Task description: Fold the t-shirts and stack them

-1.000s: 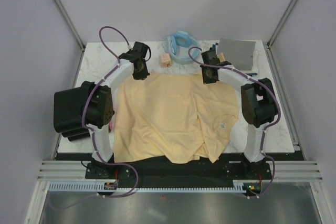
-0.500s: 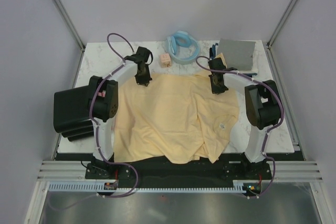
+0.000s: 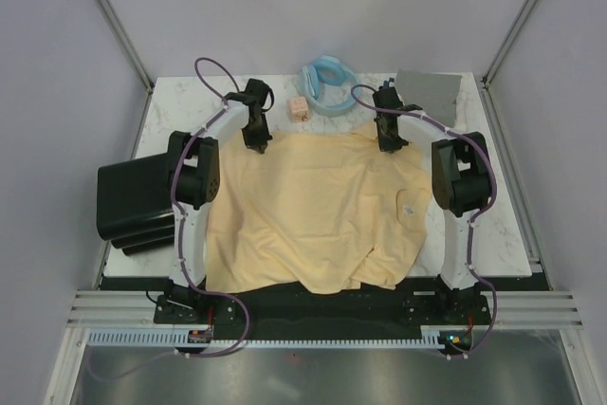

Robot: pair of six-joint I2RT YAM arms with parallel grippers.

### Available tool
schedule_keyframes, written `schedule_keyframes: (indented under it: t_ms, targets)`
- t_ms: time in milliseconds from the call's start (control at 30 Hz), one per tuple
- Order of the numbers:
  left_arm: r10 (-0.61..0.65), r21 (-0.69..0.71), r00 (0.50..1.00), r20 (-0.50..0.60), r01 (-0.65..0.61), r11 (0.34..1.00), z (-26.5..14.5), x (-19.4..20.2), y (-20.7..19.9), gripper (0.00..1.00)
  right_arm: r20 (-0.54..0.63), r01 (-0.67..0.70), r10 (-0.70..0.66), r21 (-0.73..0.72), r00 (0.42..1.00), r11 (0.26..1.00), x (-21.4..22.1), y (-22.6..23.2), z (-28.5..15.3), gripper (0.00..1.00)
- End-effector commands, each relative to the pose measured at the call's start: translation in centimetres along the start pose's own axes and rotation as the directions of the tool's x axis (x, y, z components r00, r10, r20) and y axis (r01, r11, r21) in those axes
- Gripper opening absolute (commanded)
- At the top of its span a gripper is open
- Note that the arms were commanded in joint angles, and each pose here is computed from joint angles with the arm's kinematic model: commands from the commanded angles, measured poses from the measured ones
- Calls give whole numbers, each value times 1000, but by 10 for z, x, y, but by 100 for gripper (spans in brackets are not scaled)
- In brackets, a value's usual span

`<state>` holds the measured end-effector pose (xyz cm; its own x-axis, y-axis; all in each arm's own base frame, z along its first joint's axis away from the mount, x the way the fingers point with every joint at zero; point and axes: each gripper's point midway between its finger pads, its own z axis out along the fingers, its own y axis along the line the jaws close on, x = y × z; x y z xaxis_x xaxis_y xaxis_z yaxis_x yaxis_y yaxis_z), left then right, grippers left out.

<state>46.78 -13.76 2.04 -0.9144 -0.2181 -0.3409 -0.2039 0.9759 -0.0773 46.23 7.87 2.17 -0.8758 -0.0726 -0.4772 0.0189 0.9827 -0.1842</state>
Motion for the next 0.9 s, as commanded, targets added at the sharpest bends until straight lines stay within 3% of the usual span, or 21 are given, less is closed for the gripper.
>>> schedule_keyframes:
  t_ms: [0,400,500,533,600,800,867]
  targets:
    - [-47,-62,998,-30,45,997,15,-3,17,2,-18,22,-22,10,1000,1000,-7,2,17,0]
    - [-18,6,1000,6,18,1000,18,-33,2,2,48,5,-4,-35,999,999,-42,11,11,0]
    - [-10,59,1000,11,10,998,3,-34,-6,4,118,-26,33,-66,993,997,-62,9,-18,8]
    - [-13,75,1000,16,11,997,-2,-35,-8,7,139,-33,44,-79,989,996,-66,9,-26,15]
    - [-16,101,999,43,11,995,-20,-39,-10,17,210,-43,63,-101,976,994,-84,4,-56,18]
    - [-18,164,986,167,-10,986,-80,-58,-14,22,361,-50,104,-155,927,987,-111,-10,-131,29]
    - [-17,172,978,207,-19,985,-96,-64,-13,25,389,-56,112,-153,914,987,-115,-16,-145,37]
